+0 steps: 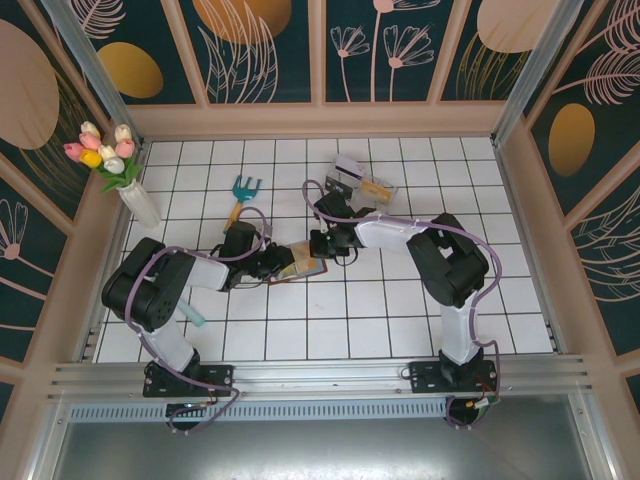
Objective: Take the credit cards out of the card holder
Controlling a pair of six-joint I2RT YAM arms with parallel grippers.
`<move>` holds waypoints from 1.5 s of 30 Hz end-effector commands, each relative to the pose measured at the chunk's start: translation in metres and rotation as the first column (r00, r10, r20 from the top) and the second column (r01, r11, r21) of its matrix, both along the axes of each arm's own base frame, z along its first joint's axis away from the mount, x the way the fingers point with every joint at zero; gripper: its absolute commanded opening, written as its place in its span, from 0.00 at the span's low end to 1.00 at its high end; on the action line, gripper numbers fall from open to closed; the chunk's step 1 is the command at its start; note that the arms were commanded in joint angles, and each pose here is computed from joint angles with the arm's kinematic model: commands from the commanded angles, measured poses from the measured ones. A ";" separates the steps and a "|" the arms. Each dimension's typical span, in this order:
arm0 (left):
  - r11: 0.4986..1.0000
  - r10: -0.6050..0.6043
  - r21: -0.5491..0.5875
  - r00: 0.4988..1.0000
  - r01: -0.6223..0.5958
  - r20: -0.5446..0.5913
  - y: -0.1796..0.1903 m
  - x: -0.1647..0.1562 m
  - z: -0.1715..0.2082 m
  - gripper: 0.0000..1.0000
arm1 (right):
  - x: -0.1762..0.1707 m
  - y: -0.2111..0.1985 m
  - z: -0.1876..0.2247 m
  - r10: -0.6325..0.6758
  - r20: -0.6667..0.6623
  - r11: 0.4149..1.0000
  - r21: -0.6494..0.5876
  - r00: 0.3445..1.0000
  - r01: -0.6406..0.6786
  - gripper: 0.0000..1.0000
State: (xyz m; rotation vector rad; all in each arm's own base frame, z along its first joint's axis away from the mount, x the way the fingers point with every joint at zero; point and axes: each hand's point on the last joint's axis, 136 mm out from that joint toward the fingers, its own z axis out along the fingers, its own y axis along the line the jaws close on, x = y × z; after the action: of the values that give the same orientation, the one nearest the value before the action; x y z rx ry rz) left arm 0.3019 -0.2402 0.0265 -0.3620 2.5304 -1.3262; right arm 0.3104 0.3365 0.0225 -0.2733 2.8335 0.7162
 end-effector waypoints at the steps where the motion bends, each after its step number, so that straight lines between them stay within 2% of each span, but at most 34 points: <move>1: 0.992 -0.065 -0.101 0.994 0.074 0.090 -0.021 0.010 0.026 0.17 | -0.068 -0.028 -0.073 0.048 -0.247 0.984 -0.156 0.968 -0.088 0.06; 6: 0.992 -0.066 -0.105 0.994 0.075 0.088 -0.023 0.012 0.023 0.17 | -0.069 -0.026 -0.072 0.054 -0.249 0.986 -0.142 0.967 -0.091 0.06; 12: 0.995 -0.078 -0.055 0.992 0.084 0.100 -0.021 0.013 0.018 0.18 | -0.072 -0.022 -0.071 0.054 -0.268 0.989 -0.117 0.962 -0.089 0.06; 23: 0.994 -0.083 -0.066 0.991 0.090 0.102 -0.025 0.017 0.018 0.15 | -0.075 -0.019 -0.066 0.062 -0.277 0.992 -0.088 0.959 -0.089 0.07; 28: 0.994 -0.092 -0.055 0.991 0.097 0.093 -0.027 0.020 0.015 0.10 | -0.074 -0.020 -0.066 0.059 -0.274 0.991 -0.099 0.960 -0.089 0.07; 32: 0.997 -0.077 0.005 0.994 0.077 0.083 -0.020 0.020 0.010 0.00 | -0.072 -0.026 -0.069 0.033 -0.268 0.989 -0.133 0.963 -0.071 0.07; 36: 0.993 -0.075 0.096 0.995 0.068 0.068 -0.007 0.015 0.006 0.00 | -0.068 -0.037 -0.072 -0.005 -0.257 0.983 -0.180 0.966 -0.042 0.07; 45: 0.983 -0.069 0.174 0.996 0.059 0.050 0.019 0.001 0.007 0.00 | -0.063 -0.054 -0.076 -0.049 -0.254 0.978 -0.209 0.966 -0.005 0.07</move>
State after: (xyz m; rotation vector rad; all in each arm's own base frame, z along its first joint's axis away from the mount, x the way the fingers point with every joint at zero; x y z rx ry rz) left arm 0.3035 -0.2315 0.0279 -0.2427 2.6099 -1.1667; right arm 0.3082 0.3386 0.0220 -0.2431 2.8254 0.7915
